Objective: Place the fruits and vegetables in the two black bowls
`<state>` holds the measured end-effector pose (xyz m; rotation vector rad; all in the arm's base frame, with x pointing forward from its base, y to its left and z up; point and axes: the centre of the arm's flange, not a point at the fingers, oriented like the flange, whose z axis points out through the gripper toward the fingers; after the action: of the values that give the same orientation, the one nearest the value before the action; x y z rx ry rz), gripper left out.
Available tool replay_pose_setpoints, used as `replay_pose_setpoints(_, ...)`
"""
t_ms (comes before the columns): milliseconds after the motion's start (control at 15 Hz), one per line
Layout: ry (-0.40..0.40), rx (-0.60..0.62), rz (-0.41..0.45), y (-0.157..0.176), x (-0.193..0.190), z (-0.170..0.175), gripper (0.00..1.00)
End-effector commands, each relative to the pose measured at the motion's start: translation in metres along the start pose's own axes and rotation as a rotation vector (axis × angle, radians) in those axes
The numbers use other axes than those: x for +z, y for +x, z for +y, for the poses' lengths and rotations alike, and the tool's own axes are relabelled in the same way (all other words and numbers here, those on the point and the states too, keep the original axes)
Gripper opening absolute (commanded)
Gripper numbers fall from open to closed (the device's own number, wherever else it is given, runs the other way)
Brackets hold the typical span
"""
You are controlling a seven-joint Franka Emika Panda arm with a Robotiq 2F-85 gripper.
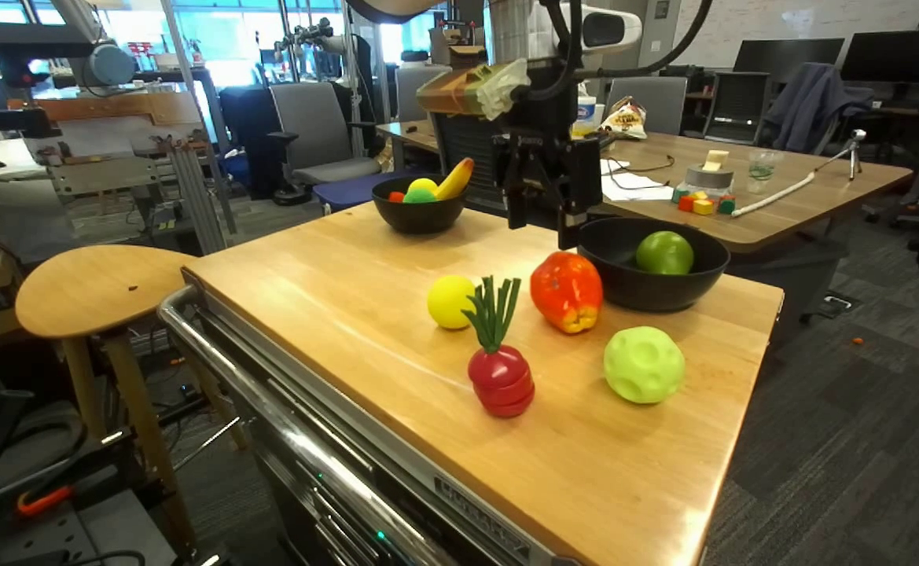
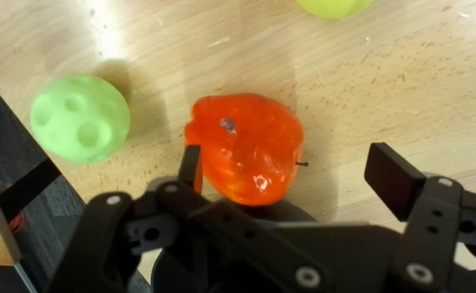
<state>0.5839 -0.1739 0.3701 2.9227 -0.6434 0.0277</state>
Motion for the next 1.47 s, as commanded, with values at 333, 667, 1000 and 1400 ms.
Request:
replay_pose_setpoints(333, -0.045, 0.122, 0.041, 0.019, 0.039, 0.0, 1.0)
replay_pose_setpoints(667, -0.092, 0.166, 0.01, 0.02, 0.052, 0.007, 1.0)
replay_pose_setpoints(1000, -0.086, 0.147, 0.017, 0.019, 0.051, 0.003, 0.64)
replay_pose_setpoints(1400, 0.038, -0.009, 0.174, -0.009, -0.038, 0.005, 0.62)
